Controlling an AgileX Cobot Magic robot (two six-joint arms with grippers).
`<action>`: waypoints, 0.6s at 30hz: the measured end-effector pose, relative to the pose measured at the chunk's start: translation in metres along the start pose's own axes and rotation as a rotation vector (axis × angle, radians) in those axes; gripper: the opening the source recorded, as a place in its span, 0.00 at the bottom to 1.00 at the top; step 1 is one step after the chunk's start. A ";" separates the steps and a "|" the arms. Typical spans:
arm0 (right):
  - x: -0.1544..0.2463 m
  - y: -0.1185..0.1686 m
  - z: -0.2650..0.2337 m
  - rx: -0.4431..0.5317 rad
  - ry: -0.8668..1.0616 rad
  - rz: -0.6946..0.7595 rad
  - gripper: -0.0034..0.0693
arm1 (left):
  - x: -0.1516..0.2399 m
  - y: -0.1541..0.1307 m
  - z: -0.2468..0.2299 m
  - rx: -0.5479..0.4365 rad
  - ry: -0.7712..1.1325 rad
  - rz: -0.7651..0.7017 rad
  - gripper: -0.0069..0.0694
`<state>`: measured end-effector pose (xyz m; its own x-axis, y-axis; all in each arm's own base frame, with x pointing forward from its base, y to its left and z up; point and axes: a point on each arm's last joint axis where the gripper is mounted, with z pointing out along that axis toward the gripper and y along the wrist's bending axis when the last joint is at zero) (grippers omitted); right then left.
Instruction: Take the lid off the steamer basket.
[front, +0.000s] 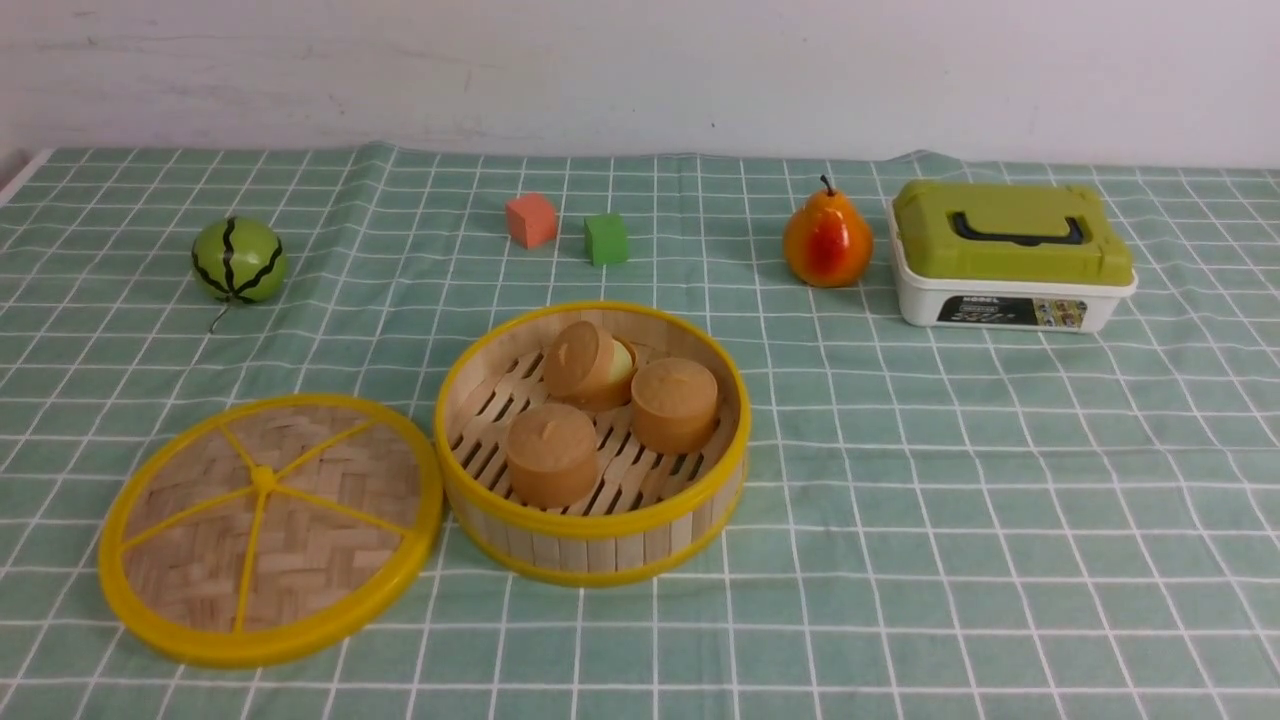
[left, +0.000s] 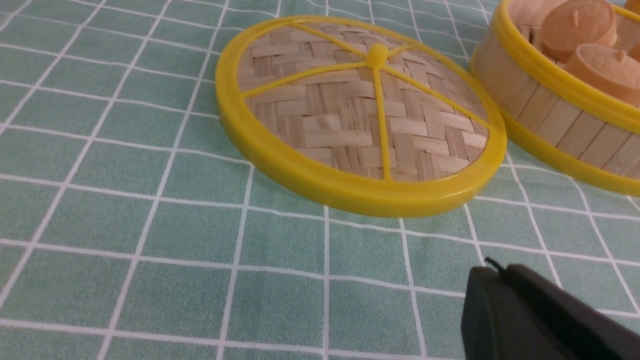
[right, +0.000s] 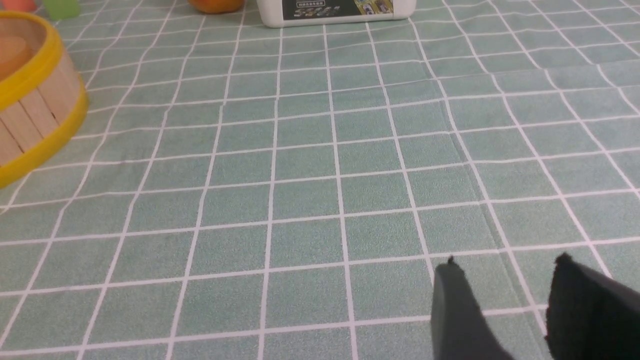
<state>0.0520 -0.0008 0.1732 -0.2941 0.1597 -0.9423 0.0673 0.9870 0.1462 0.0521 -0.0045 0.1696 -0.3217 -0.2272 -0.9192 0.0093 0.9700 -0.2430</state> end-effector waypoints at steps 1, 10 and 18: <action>0.000 0.000 0.000 0.000 0.000 0.000 0.38 | 0.000 0.000 0.000 0.000 0.000 0.000 0.09; 0.000 0.000 0.000 0.000 0.000 0.000 0.38 | 0.000 0.000 0.000 0.000 0.000 0.000 0.10; 0.000 0.000 0.000 0.000 0.000 0.000 0.38 | 0.000 0.000 0.000 0.000 0.000 0.000 0.10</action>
<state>0.0520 -0.0008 0.1732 -0.2941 0.1597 -0.9423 0.0673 0.9870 0.1462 0.0521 -0.0045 0.1696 -0.3217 -0.2272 -0.9192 0.0093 0.9700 -0.2430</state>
